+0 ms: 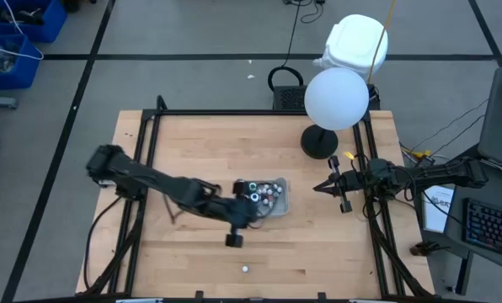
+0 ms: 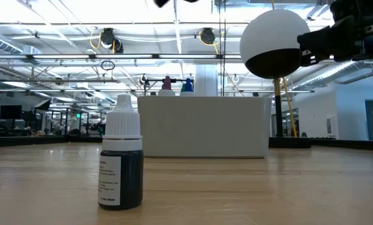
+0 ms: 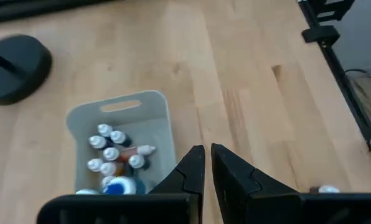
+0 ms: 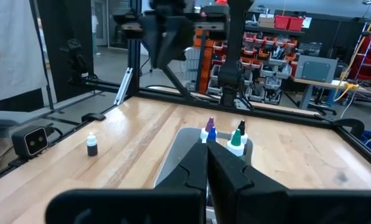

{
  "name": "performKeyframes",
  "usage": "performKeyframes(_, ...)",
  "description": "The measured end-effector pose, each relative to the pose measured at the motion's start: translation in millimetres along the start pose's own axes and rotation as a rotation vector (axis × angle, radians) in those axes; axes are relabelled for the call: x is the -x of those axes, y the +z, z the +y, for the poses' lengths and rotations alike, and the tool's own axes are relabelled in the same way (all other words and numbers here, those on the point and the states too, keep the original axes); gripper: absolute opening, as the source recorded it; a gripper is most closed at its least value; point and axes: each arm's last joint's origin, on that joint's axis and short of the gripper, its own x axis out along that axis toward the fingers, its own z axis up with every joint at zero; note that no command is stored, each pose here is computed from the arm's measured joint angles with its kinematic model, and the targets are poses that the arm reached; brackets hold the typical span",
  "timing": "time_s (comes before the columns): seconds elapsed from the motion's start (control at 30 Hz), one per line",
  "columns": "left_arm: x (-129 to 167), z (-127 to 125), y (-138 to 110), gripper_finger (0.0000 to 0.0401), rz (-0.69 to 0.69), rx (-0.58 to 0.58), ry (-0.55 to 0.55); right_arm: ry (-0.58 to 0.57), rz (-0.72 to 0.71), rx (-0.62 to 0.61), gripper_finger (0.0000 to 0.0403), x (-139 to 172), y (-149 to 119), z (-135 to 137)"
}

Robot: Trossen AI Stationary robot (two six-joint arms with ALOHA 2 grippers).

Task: Pick & Place food coloring
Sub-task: Put the small blue food coloring bottle into the gray bin

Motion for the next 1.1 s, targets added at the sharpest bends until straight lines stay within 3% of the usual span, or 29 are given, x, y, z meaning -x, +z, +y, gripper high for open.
performKeyframes(0.13, -25.7, -8.5, 16.2, 0.0037, 0.059, 0.01, -0.069, 0.0, 0.011, -0.002, 0.0, 0.0, -1.1, 0.1)
performKeyframes(0.37, -59.2, -29.2, 25.4, 0.0037, 0.116, -0.085, -0.172, 0.003, 0.04, -0.007, 0.0, 0.1, -3.8, 0.4)
performKeyframes(0.6, -81.8, -54.8, 12.1, 0.0037, 0.192, -0.117, -0.305, 0.003, 0.046, 0.007, 0.0, 0.1, -4.4, 0.4)
performKeyframes(0.9, -80.9, -79.5, -12.6, 0.004, 0.345, -0.231, -0.342, 0.003, 0.042, 0.018, 0.0, 0.0, -4.0, 0.4)
performKeyframes(1.1, -78.1, -97.6, -16.5, 0.0096, 0.342, -0.243, -0.372, -0.049, 0.047, 0.018, 0.0, 0.1, -4.1, -1.1)
